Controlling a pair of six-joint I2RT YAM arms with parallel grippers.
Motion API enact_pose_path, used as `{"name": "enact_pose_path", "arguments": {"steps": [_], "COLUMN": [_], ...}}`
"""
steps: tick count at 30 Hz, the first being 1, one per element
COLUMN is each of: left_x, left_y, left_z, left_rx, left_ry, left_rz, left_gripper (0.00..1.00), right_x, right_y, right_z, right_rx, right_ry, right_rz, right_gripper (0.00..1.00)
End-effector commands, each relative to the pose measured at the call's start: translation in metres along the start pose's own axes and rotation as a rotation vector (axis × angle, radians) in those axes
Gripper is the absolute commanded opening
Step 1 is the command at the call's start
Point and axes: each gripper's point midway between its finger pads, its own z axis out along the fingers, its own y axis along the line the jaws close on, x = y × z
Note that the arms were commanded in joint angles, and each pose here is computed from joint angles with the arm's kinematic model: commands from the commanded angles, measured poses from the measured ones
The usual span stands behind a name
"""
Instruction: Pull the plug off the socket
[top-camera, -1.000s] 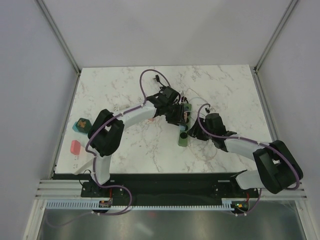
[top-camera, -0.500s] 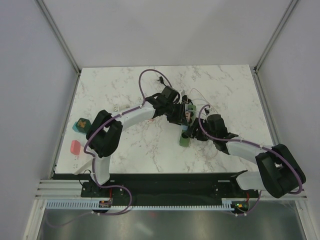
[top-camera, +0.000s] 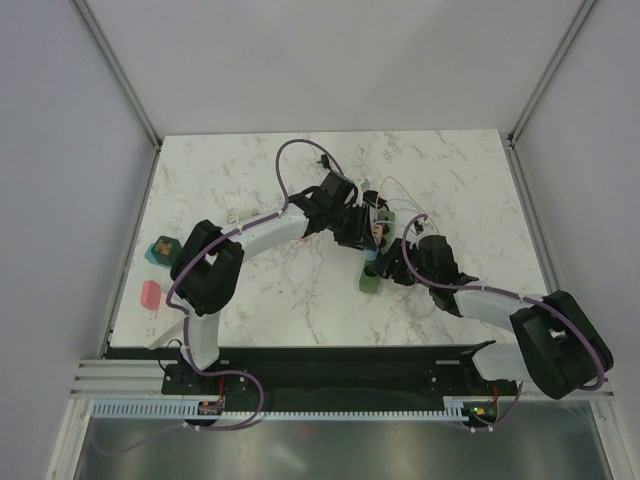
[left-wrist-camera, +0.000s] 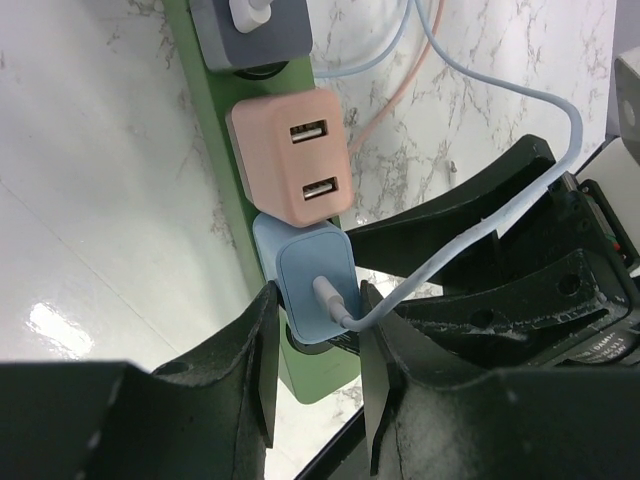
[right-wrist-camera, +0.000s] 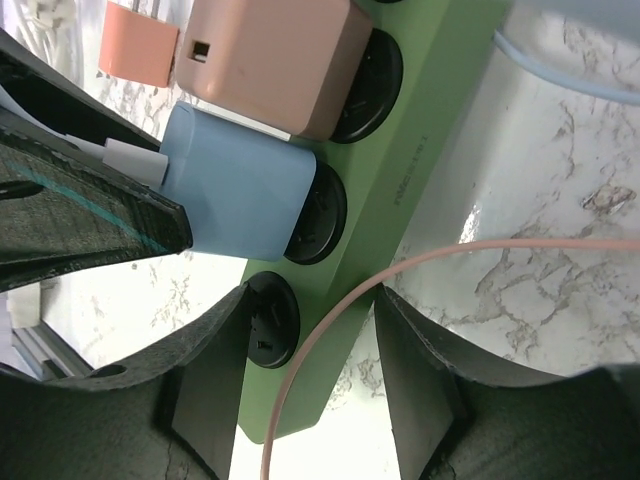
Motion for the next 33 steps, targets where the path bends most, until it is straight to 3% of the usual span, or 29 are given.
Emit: {"name": "enact_pose_path", "arguments": {"steps": [1, 11, 19, 23, 24, 25, 28, 33], "left_x": [-0.048, -0.047, -0.047, -0.045, -0.046, -0.045, -0.04, -0.024], "left_y": [-0.08, -0.087, -0.099, -0.1, -0.098, -0.096, -0.082, -0.06], "left_z": [-0.047, -0.054, -0.06, -0.058, -0.057, -0.056, -0.047, -0.036], "left_rx": [0.265, 0.319, 0.38, 0.392, 0.374, 0.352, 0.237, 0.047], "left_ry": [-0.167, -0.161, -0.15, -0.144, -0.151, -0.158, -0.169, -0.174], "left_rz": [0.073, 0.039, 0.024, 0.037, 0.043, 0.052, 0.117, 0.18], "left_gripper": [0.02, 0.02, 0.02, 0.02, 0.02, 0.02, 0.02, 0.02], "right_x": [0.023, 0.026, 0.029, 0.029, 0.029, 0.029, 0.027, 0.024], "right_y": [-0.002, -0.016, -0.014, -0.012, -0.014, -0.017, -0.017, -0.021], "right_z": [-0.002, -0.004, -0.002, -0.001, -0.001, -0.001, -0.001, -0.001], "right_rx": [-0.038, -0.018, -0.103, -0.115, -0.102, -0.09, -0.072, -0.037], "right_ry": [0.06, 0.051, 0.056, 0.056, 0.057, 0.054, 0.054, 0.058], "right_rz": [0.048, 0.108, 0.212, 0.217, 0.221, 0.221, 0.218, 0.2], "right_gripper": [0.59, 0.63, 0.62, 0.46, 0.41, 0.3, 0.18, 0.11]}}
